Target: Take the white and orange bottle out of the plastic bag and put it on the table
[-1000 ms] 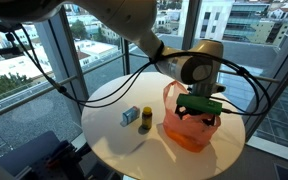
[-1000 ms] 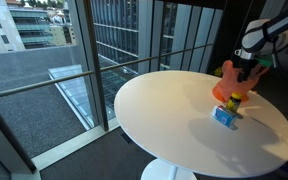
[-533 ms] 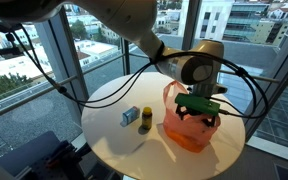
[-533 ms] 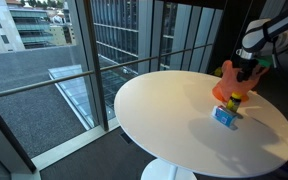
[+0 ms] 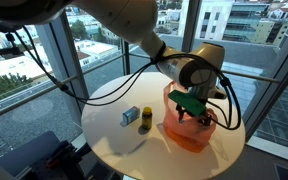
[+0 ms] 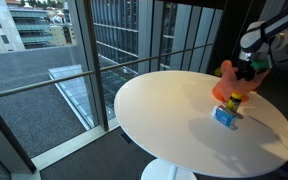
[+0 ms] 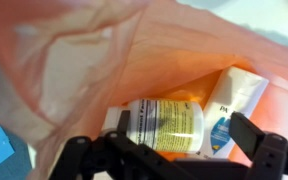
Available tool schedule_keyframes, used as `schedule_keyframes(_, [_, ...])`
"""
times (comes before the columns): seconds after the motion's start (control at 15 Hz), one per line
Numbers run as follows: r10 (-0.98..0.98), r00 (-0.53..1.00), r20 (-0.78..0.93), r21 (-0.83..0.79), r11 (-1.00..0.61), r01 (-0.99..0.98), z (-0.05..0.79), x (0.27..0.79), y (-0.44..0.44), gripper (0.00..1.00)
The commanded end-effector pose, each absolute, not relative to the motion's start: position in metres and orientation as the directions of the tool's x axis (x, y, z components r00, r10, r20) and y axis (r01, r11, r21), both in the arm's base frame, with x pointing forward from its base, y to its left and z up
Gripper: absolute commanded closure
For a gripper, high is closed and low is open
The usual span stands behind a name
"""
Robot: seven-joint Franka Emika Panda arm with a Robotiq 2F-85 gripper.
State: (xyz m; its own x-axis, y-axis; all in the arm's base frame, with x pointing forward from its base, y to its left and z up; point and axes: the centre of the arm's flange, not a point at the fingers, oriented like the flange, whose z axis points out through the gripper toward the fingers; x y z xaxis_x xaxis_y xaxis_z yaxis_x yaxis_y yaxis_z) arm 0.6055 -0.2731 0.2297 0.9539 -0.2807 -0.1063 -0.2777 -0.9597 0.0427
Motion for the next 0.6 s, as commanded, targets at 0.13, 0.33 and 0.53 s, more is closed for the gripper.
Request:
schedule_keyframes(0.13, [-0.533, 0.842, -0.082, 0.033, -0.846, -0.532, 0.233, 0.615, -0.268, 0.0])
schedule_keyframes(0.33, [-0.638, 0.767, -0.072, 0.049, -0.77, -0.636, 0.236, 0.616, -0.269, 0.0])
schedule_keyframes(0.53, [-0.626, 0.776, -0.078, 0.058, -0.78, -0.623, 0.233, 0.611, -0.269, 0.0])
